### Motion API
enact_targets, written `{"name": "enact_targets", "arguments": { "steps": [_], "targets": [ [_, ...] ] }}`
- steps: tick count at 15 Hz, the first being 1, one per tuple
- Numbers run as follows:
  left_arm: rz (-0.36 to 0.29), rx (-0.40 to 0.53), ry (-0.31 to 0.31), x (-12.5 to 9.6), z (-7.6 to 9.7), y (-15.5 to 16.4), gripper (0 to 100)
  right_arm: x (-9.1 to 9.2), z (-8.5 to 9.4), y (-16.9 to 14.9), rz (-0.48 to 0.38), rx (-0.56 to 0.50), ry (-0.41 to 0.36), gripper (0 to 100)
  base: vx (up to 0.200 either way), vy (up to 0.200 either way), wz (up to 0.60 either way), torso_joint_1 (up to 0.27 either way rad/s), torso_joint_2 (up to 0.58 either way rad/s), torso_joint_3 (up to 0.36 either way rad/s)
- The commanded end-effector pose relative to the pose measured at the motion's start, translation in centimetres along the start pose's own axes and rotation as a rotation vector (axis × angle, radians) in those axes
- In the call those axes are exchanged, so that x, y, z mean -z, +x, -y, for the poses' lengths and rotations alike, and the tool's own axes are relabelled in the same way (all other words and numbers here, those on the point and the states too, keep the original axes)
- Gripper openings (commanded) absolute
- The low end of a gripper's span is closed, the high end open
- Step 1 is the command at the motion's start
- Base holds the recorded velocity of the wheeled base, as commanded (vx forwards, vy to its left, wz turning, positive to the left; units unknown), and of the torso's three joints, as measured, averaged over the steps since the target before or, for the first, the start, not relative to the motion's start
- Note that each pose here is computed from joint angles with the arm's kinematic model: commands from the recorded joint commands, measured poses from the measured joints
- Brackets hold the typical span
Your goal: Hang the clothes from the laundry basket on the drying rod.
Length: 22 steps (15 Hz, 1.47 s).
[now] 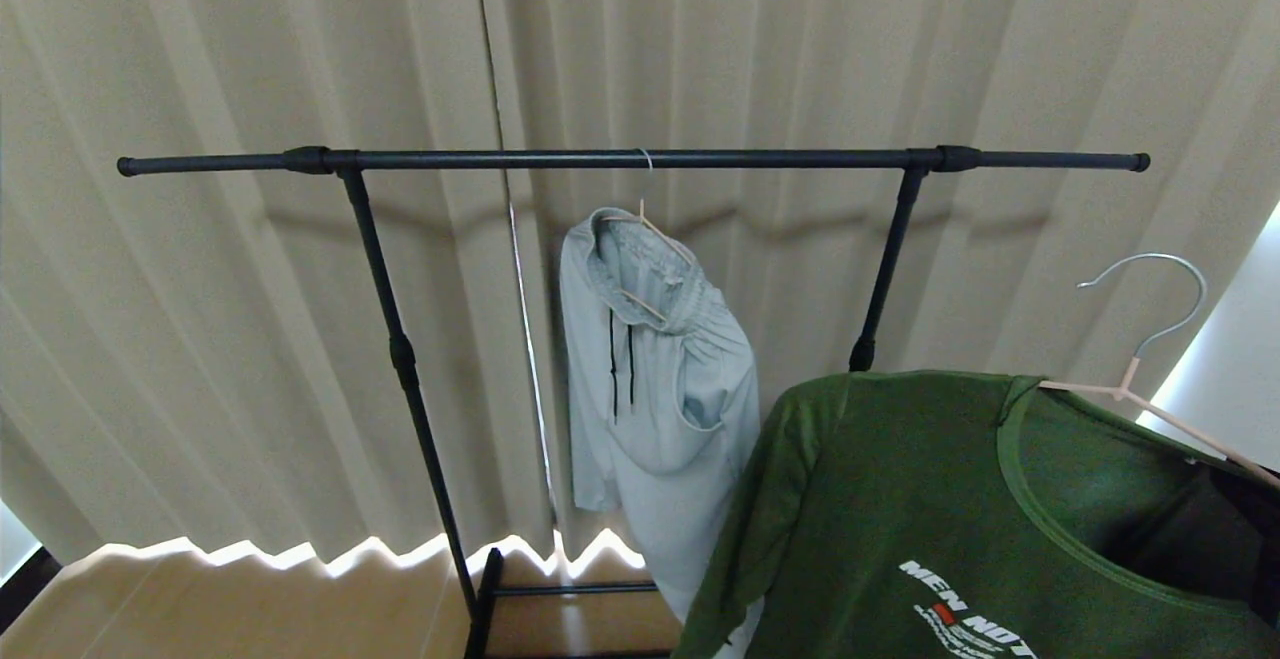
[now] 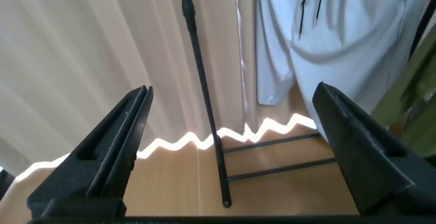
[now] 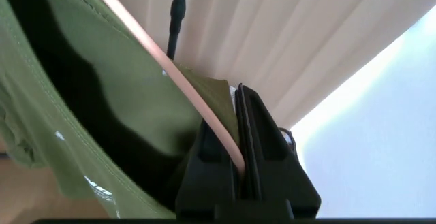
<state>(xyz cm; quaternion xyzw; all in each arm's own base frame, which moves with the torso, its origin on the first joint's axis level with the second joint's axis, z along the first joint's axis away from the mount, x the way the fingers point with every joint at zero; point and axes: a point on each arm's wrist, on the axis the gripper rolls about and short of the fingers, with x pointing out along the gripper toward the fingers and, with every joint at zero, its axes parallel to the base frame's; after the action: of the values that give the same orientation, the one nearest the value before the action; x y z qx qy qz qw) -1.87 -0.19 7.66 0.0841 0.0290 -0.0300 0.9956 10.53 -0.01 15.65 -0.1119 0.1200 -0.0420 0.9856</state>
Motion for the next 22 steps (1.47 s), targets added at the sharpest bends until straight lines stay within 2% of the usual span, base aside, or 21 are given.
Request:
{"name": "enact_targets", "arguments": {
  "steps": [1,3,5,9,17,22],
  "targets": [
    [0.019,0.002,-0.015,0.1,0.0,-0.2,100,-0.5,0.8,-0.2,0.018,0.066,0.016,0,0.000,0.000,0.00,0.000,0.00,0.000],
    [0.042,0.000,-0.022,0.2,0.0,-0.3,100,-0.5,1.7,-0.2,0.005,0.148,0.016,0,0.000,0.000,0.00,0.000,0.00,0.000],
    [0.042,0.001,-0.025,0.2,0.0,-0.3,100,-0.3,2.0,-0.2,-0.009,0.181,-0.015,0,0.000,0.000,0.00,0.000,0.00,0.000],
    [0.042,0.001,-0.019,0.2,0.0,-0.3,100,-0.2,2.0,-0.2,-0.012,0.180,-0.017,0,0.000,0.000,0.00,0.000,0.00,0.000],
    [0.042,0.001,-0.027,0.2,0.0,-0.3,100,-0.1,2.0,-0.2,-0.016,0.179,-0.017,0,0.000,-0.200,0.00,0.003,0.00,0.001],
    [0.041,0.003,-0.025,0.2,0.0,-0.3,100,0.0,1.9,-0.2,-0.023,0.170,-0.018,0,0.000,0.000,0.00,0.000,0.00,0.000]
  ]
}}
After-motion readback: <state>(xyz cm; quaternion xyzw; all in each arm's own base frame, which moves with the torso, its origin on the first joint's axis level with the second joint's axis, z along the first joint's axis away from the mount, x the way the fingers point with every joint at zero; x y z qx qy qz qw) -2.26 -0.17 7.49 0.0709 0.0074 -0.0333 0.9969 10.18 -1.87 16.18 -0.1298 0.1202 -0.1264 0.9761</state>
